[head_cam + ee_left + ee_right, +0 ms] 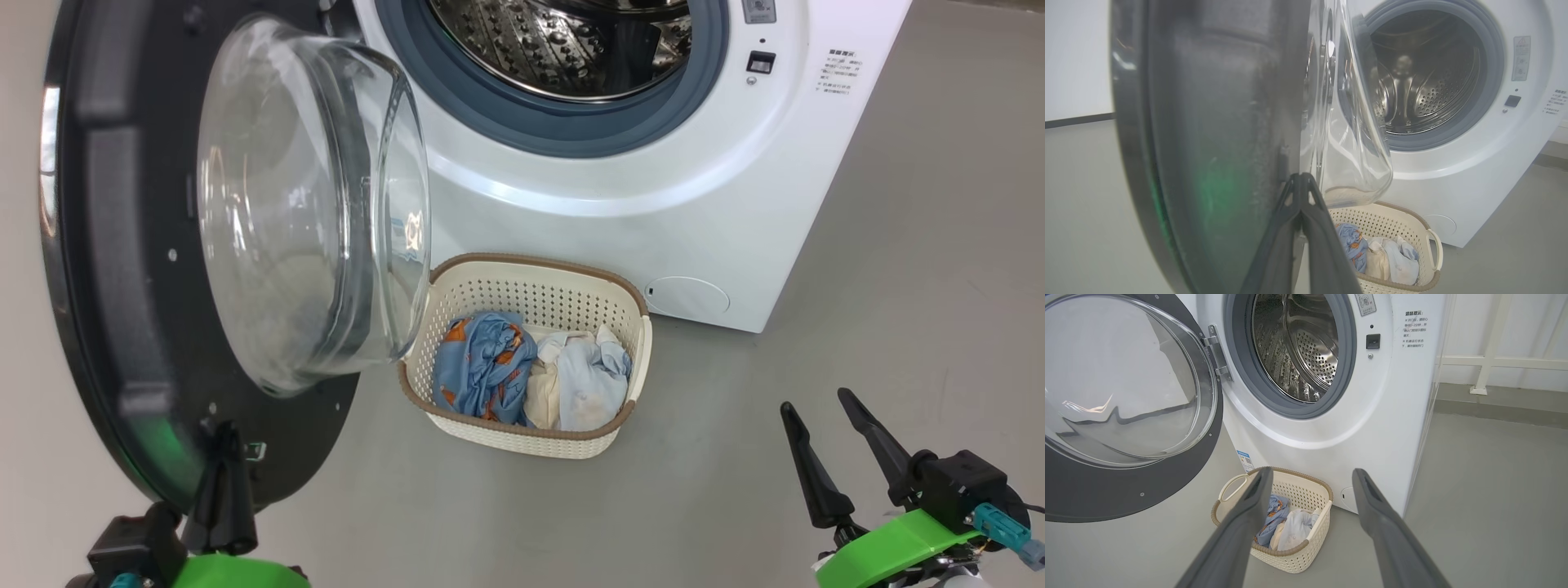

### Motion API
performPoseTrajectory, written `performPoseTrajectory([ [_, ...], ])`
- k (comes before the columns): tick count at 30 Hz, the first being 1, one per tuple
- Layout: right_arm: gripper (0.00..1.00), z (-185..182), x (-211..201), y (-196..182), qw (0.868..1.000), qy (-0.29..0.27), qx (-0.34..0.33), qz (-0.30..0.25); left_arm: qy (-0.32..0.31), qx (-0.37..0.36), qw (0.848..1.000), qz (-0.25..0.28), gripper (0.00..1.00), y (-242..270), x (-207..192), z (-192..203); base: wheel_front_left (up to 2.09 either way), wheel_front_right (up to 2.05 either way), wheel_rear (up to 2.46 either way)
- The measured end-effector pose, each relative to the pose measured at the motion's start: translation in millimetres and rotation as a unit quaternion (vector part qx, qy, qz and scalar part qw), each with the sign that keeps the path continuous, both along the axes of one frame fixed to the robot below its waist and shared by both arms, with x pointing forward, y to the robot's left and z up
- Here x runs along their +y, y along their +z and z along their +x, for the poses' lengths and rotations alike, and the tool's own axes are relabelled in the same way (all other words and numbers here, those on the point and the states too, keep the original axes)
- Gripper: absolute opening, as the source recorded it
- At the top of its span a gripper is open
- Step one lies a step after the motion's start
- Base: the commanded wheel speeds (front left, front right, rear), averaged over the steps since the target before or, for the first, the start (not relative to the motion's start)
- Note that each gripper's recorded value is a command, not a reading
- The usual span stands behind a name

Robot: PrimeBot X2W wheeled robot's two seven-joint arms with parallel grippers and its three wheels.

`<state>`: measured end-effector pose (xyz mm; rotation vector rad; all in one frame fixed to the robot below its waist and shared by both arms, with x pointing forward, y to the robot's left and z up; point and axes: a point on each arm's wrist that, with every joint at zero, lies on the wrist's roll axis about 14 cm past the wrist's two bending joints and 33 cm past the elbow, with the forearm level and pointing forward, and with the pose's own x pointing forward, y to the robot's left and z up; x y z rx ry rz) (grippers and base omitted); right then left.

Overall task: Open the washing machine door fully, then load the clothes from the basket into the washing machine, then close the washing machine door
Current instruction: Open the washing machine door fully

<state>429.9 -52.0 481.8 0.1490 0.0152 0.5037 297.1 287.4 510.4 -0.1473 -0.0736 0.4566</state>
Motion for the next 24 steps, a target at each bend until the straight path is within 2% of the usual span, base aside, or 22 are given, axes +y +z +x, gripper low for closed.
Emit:
performPoseTrajectory([
  [13,1.0,-4.5,15.4,16.3,0.999,0.024,-0.027,0.005,0.048,0.022,0.998,-0.016,0.0,-17.8,30.4,-13.7,0.0,0.0,0.0],
  [24,1.0,-0.5,13.0,10.7,0.999,0.026,-0.024,-0.005,0.083,0.03,0.996,-0.012,0.0,-20.0,60.0,-6.8,0.0,0.0,0.0],
])
